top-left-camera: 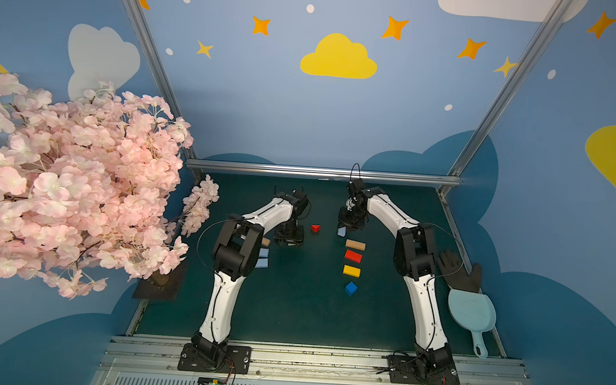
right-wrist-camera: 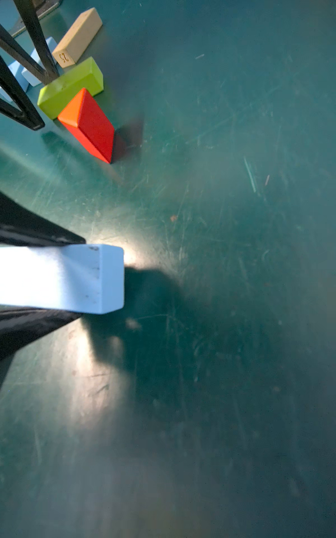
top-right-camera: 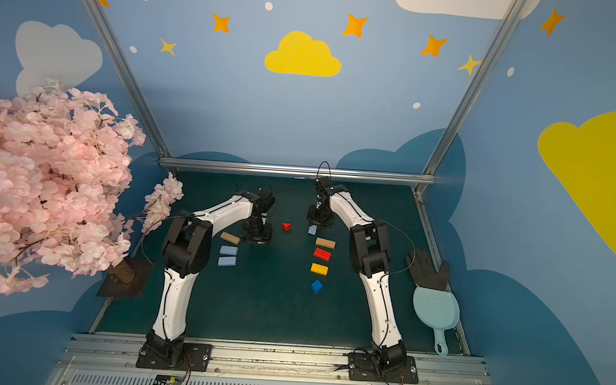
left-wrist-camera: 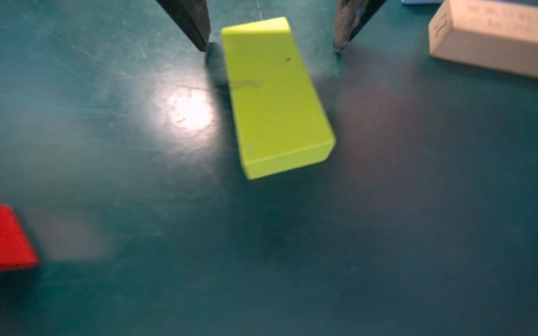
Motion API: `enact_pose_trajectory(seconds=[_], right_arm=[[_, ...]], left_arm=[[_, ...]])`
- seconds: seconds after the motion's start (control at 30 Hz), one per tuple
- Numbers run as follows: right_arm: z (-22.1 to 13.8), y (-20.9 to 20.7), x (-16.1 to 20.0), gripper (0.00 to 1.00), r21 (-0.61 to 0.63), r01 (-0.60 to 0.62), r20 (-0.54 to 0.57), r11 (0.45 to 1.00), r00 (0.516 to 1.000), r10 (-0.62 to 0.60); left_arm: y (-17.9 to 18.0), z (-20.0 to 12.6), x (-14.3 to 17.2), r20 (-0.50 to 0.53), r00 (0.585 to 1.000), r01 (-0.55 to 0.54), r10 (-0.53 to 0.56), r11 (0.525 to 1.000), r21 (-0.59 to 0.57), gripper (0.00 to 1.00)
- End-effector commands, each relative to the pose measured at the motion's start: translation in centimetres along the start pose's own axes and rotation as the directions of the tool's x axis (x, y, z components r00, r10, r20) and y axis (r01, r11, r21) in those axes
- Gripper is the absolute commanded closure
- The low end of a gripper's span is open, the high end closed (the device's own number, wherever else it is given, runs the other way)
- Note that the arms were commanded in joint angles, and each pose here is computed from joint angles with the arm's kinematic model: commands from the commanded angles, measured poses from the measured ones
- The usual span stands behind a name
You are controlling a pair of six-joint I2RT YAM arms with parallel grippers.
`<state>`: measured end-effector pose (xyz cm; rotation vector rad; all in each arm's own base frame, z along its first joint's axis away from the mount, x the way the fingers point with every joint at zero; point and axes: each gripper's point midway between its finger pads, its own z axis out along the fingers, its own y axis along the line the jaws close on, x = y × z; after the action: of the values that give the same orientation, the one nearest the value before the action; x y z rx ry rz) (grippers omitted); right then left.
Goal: Assemble a heart with building blocks
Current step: Adjust the building block at the center of the board, then assemble the building block at the center of the board.
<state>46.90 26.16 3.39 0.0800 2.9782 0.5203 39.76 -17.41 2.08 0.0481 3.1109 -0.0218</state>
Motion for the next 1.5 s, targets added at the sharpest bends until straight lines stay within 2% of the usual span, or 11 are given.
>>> enact_pose_trajectory(seconds=[0.0, 0.2, 0.43, 0.73, 1.03, 1.23, 1.47], right_arm=[[-2.0, 0.4, -0.1, 1.00, -0.007, 0.017, 0.025, 1.000, 1.000, -0.017], [-2.2, 0.3, 0.2, 1.00, -0.005, 0.019, 0.028, 1.000, 0.999, -0.019], [-2.1, 0.1, 0.1, 1.00, 0.000, 0.003, 0.037, 1.000, 0.999, -0.003], [-1.3, 0.5, -0.7, 1.00, -0.020, -0.126, 0.039, 0.992, 0.991, 0.127], [-0.2, 0.5, -0.4, 0.99, -0.020, -0.186, 0.020, 0.982, 0.982, 0.187], [0.1, -0.2, -0.3, 0.80, 0.014, -0.198, 0.021, 0.980, 0.980, 0.198], [0.2, -1.0, -0.1, 0.47, 0.071, -0.212, 0.014, 0.975, 0.977, 0.211]], left_arm=[[0.5, -2.5, 0.0, 0.033, 0.999, 0.026, -0.027, 1.000, 0.002, 0.27], [1.5, -3.9, -2.8, 0.118, 0.988, 0.102, -0.098, 0.995, -0.025, 0.27], [1.7, -2.5, -5.7, 0.104, 0.980, 0.170, -0.170, 0.985, 0.008, 0.32], [0.8, -0.1, -5.8, 0.028, 0.970, 0.240, -0.242, 0.969, 0.055, 0.41], [0.6, 0.1, -5.7, 0.009, 0.962, 0.271, -0.272, 0.961, 0.061, 0.43], [0.7, 0.1, -5.5, 0.003, 0.957, 0.289, -0.289, 0.956, 0.054, 0.49], [0.6, 0.4, -5.2, -0.015, 0.955, 0.296, -0.296, 0.954, 0.042, 0.54]])
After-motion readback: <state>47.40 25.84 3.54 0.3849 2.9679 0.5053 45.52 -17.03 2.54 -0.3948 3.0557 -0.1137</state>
